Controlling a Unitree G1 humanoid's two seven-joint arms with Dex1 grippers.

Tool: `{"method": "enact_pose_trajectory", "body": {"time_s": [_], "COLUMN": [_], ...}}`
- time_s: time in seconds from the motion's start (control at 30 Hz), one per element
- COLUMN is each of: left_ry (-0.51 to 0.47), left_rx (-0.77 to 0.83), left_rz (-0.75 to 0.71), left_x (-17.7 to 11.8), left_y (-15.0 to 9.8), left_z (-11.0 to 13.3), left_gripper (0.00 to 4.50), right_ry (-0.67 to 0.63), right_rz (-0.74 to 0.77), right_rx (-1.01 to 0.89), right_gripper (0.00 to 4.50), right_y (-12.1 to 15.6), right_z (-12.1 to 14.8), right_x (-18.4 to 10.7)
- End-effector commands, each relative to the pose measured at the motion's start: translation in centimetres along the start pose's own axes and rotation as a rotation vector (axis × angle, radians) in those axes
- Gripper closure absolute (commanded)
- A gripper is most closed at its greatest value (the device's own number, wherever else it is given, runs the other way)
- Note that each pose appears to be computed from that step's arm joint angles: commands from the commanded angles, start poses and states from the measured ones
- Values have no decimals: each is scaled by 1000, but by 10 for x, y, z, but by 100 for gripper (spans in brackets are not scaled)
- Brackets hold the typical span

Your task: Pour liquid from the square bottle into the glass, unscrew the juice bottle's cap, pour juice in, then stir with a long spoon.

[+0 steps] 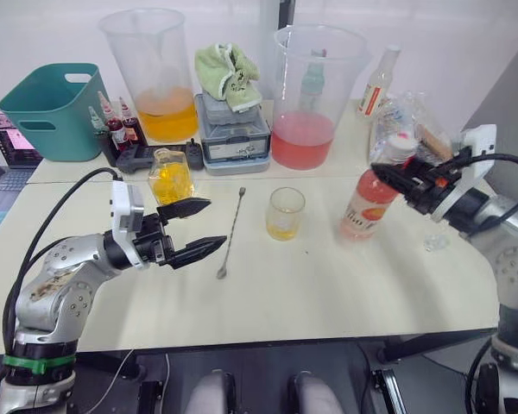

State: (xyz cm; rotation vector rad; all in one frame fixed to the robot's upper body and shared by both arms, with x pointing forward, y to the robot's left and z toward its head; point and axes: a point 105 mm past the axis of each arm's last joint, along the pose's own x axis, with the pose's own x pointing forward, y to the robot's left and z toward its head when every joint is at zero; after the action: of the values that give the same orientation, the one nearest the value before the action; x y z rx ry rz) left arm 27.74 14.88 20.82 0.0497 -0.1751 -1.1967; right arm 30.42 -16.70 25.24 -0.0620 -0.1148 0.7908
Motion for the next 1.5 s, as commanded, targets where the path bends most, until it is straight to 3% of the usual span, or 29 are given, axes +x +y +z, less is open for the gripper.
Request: {"method": "enact_pose_trajectory", "body": {"time_s": [0.03,0.33,0.57,0.8,0.87,1.07,1.17,1.3,1.5], "left_ry": [1,23,31,36,41,45,47,55,53], "left_rx": [45,39,38,41,43,44,46,60,69], "left_rz": [-24,-7,-10,-15,-17,-13,-2,25,54], "left_x": [-1,-8,-8,-8,-9,-11,-12,-18,-20], "left_y": [-4,-7,-5,-3,-3,-6,-6,-8,-14], "left_z": [7,7,7,7,7,7,7,8,10], "left_gripper": [0,0,0,0,0,0,0,0,0], "right_ry": [-64,-104,-133,-61,-52,-3,55,126,205], "right_rz": [131,158,130,106,109,191,269,492,661], "right_rx": [-19,-15,-25,-5,-5,-59,-85,-37,-96], "right_gripper": [297,297,297,297,195,2,2,2,2], "right_y": [46,87,96,101,101,96,78,60,38], "right_z": [10,-5,-7,-32,-35,-38,-42,-38,-41], "right_x": [10,32,35,32,32,25,8,-15,-6]}}
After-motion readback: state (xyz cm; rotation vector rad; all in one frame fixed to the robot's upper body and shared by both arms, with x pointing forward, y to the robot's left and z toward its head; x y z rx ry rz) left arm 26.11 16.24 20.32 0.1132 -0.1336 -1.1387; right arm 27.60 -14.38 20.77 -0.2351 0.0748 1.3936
